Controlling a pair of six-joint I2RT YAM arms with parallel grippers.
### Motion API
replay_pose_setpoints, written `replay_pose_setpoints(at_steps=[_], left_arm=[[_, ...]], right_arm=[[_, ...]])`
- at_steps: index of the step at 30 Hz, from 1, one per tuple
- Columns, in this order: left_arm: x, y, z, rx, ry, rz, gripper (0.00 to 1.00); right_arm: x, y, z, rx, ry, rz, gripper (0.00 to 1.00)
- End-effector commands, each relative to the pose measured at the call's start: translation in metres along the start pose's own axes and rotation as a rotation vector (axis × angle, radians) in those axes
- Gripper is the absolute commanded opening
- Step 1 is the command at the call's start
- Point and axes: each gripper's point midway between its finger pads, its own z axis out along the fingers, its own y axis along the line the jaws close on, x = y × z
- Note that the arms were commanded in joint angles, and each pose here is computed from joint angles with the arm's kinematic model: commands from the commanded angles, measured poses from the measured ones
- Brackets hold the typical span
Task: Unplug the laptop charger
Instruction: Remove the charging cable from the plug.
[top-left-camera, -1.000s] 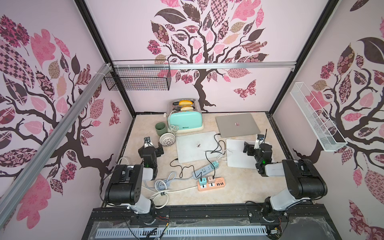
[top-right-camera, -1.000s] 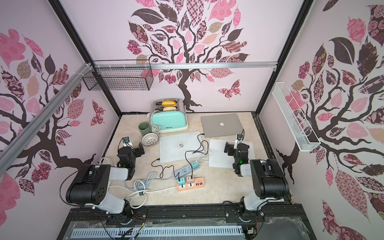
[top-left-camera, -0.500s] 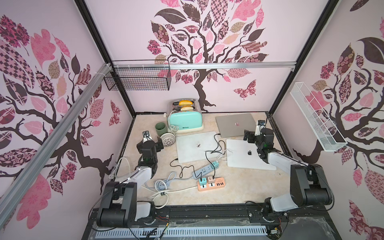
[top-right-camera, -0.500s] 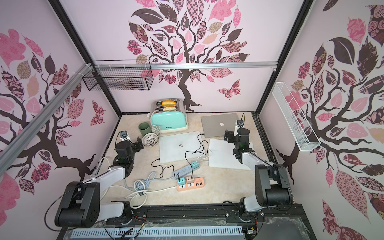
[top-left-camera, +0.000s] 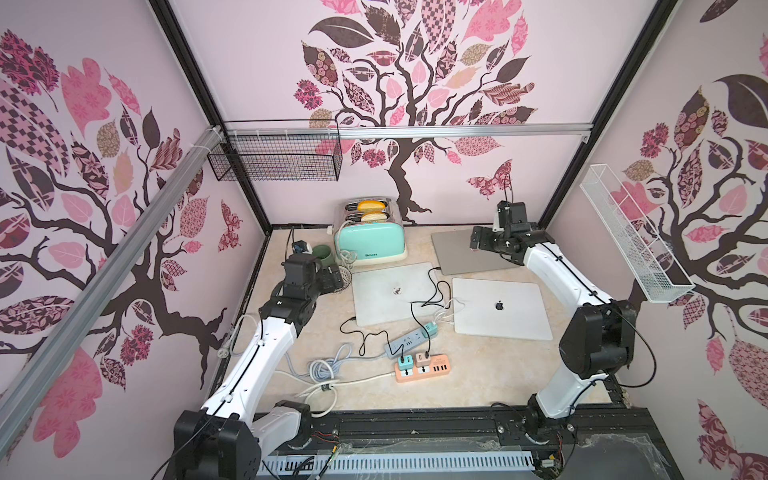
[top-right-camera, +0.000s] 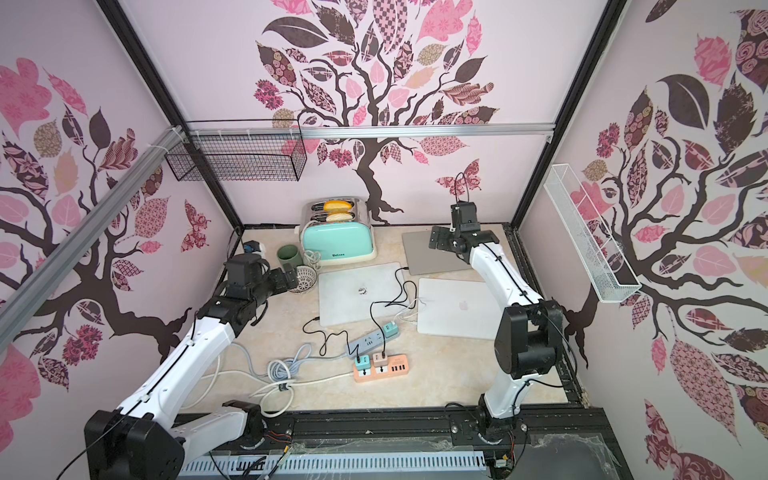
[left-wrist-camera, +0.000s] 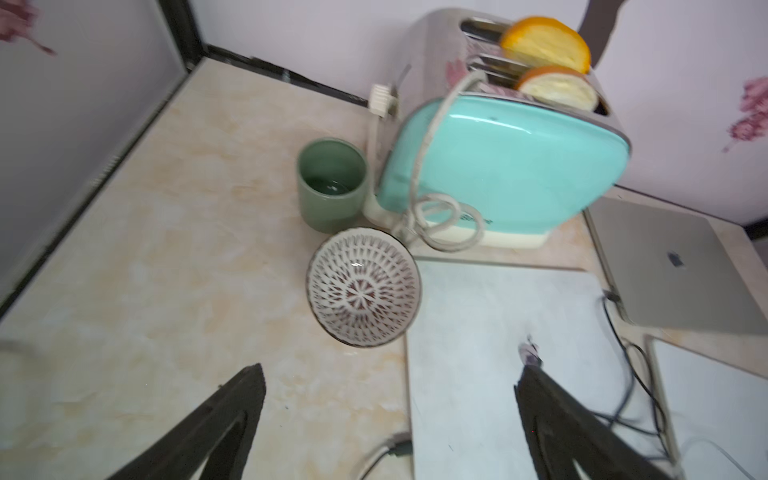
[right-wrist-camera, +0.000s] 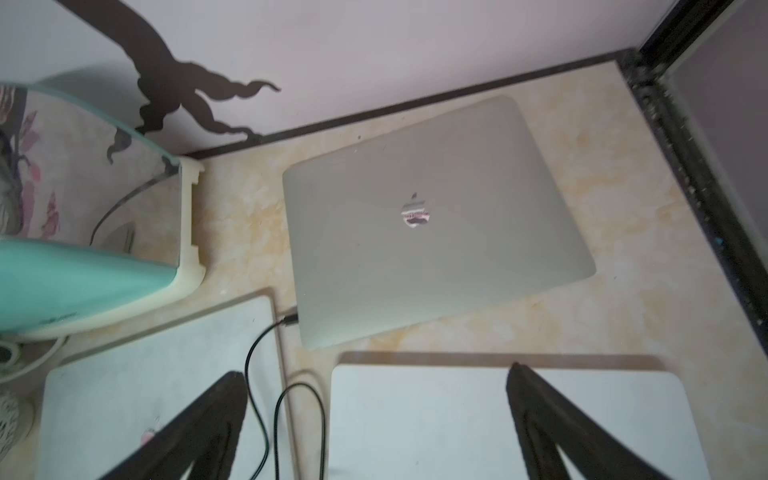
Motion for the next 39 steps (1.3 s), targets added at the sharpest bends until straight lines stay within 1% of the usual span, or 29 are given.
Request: replay_pose_setpoints(at_steps=[1, 5, 8, 10, 12, 15, 18, 20, 22, 24, 27, 32, 39], left_arm=[[0.062, -0.038, -0.007, 0.149, 0.296, 0.050, 0.98], [0.076, -0.084, -0.017, 0.361, 0.347, -0.025, 0.98], [0.091, -0.115, -0.021, 0.470, 0.408, -0.043, 0.98], [0.104, -0.131, -0.022, 0.533, 0.463, -0.062, 0.98], [0.121, -0.136, -0.020, 0.540, 0.514, -0.068, 0.97], [0.151, -0.131, -0.021, 0.532, 0.581, -0.061, 0.94], [0.166, -0.130, -0.025, 0.539, 0.613, -0.042, 0.83], [0.172, -0.137, -0.027, 0.555, 0.633, -0.019, 0.80], [0.177, -0.145, -0.024, 0.568, 0.650, -0.016, 0.78], [0.183, -0.152, -0.019, 0.579, 0.671, -0.040, 0.77], [0.187, -0.159, -0.013, 0.593, 0.676, -0.072, 0.78], [0.188, -0.167, -0.005, 0.612, 0.693, -0.081, 0.80], [0.195, -0.180, 0.006, 0.646, 0.736, -0.089, 0.80]], right_arm=[[0.051, 0.012, -0.050, -0.055, 0.196, 0.023, 0.99], [0.084, 0.028, -0.101, -0.195, 0.287, 0.055, 1.00], [0.112, 0.045, -0.129, -0.331, 0.362, 0.078, 1.00], [0.126, 0.056, -0.141, -0.417, 0.401, 0.089, 0.99], [0.142, 0.065, -0.146, -0.474, 0.449, 0.087, 0.99], [0.168, 0.073, -0.146, -0.492, 0.514, 0.045, 0.99], [0.192, 0.085, -0.144, -0.524, 0.580, 0.017, 1.00], [0.197, 0.092, -0.139, -0.535, 0.597, -0.016, 0.99], [0.197, 0.099, -0.133, -0.559, 0.613, -0.018, 0.99], [0.200, 0.105, -0.123, -0.570, 0.640, -0.004, 0.97], [0.207, 0.110, -0.110, -0.555, 0.658, -0.006, 0.93], [0.210, 0.117, -0.096, -0.542, 0.650, -0.019, 0.89], [0.225, 0.117, -0.075, -0.506, 0.705, -0.008, 0.82]])
